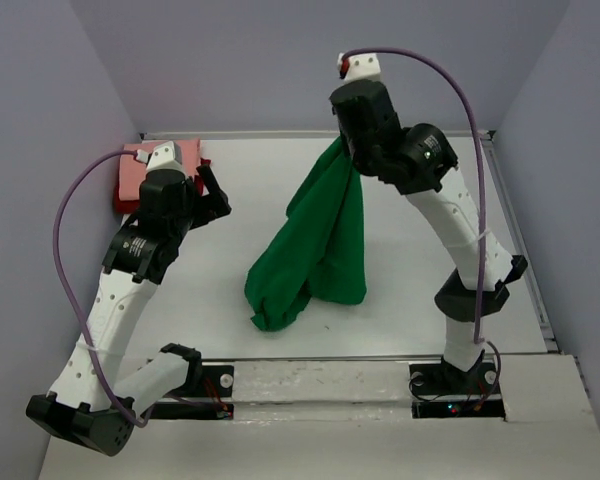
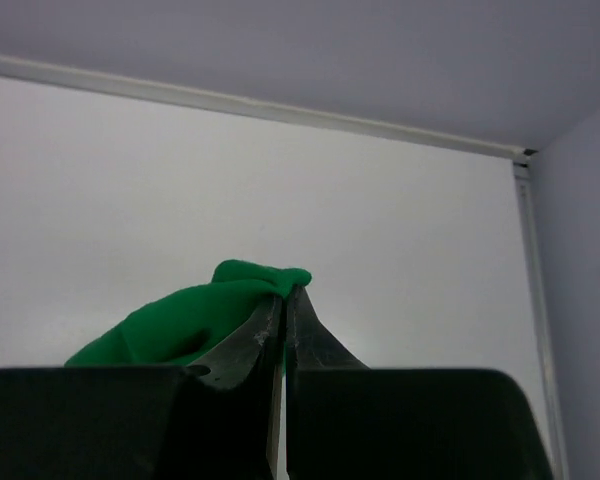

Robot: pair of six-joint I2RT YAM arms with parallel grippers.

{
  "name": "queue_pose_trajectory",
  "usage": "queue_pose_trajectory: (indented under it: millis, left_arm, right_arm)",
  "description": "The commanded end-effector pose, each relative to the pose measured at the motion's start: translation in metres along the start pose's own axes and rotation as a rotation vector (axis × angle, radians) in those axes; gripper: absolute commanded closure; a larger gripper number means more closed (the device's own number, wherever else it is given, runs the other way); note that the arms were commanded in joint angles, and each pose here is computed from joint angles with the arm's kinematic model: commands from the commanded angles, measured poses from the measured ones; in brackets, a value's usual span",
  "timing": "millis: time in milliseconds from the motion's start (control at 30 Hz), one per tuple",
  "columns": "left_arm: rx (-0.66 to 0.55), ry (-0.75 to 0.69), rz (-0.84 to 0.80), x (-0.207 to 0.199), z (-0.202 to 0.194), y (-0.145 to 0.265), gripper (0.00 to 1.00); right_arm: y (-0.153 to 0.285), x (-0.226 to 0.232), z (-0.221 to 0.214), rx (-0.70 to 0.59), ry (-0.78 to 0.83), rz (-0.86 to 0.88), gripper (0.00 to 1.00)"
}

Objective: Fold and stack the t-shirts
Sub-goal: Flatten out the tshirt

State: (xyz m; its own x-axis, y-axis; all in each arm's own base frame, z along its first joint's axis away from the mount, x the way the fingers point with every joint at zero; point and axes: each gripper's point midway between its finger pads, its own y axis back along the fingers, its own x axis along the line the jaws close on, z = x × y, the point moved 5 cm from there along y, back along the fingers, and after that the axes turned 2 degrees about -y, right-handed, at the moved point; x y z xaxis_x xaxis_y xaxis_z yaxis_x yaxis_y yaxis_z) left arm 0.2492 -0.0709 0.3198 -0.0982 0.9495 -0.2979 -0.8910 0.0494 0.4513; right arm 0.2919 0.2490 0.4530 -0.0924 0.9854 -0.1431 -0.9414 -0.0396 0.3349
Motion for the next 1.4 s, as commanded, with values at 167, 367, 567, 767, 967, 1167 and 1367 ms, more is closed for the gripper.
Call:
queue_pose_trajectory:
  millis: [167,367,567,767,967,1167,1367]
  left_arm:
    - [-0.032,0.006,-0.034,-0.009,0.011,0.001,0.01]
    - [-0.019,-0.012,-0.024,-0.007,0.004,-0.008,0.01]
    - [0.001,-0.022,-0.018,-0.006,-0.004,-0.016,0.01]
    - [0.007,-0.014,-0.021,-0.006,-0.009,-0.021,0.01]
    - [-0.012,-0.009,-0.027,-0.008,-0.001,-0.013,0.01]
    - [-0.025,-0.014,-0.024,-0.009,0.005,-0.010,0.01]
    - [-0.002,-0.011,-0.027,-0.011,-0.001,-0.017,0.01]
  right_arm:
    - [-0.012,-0.063,0.089,-0.311,-0.114,0.010,1.00]
    - [0.055,-0.056,0.086,-0.318,-0.196,0.117,1.00]
    - [0.142,-0.087,0.099,-0.404,-0.140,-0.220,1.00]
    - [0.170,-0.067,0.097,-0.364,-0.059,-0.272,1.00]
    - [0.161,-0.056,0.107,-0.403,-0.017,-0.300,1.00]
    - [0.129,-0.083,0.103,-0.399,0.049,-0.439,1.00]
    - [0.187,-0.153,0.111,-0.637,-0.464,-0.059,1.00]
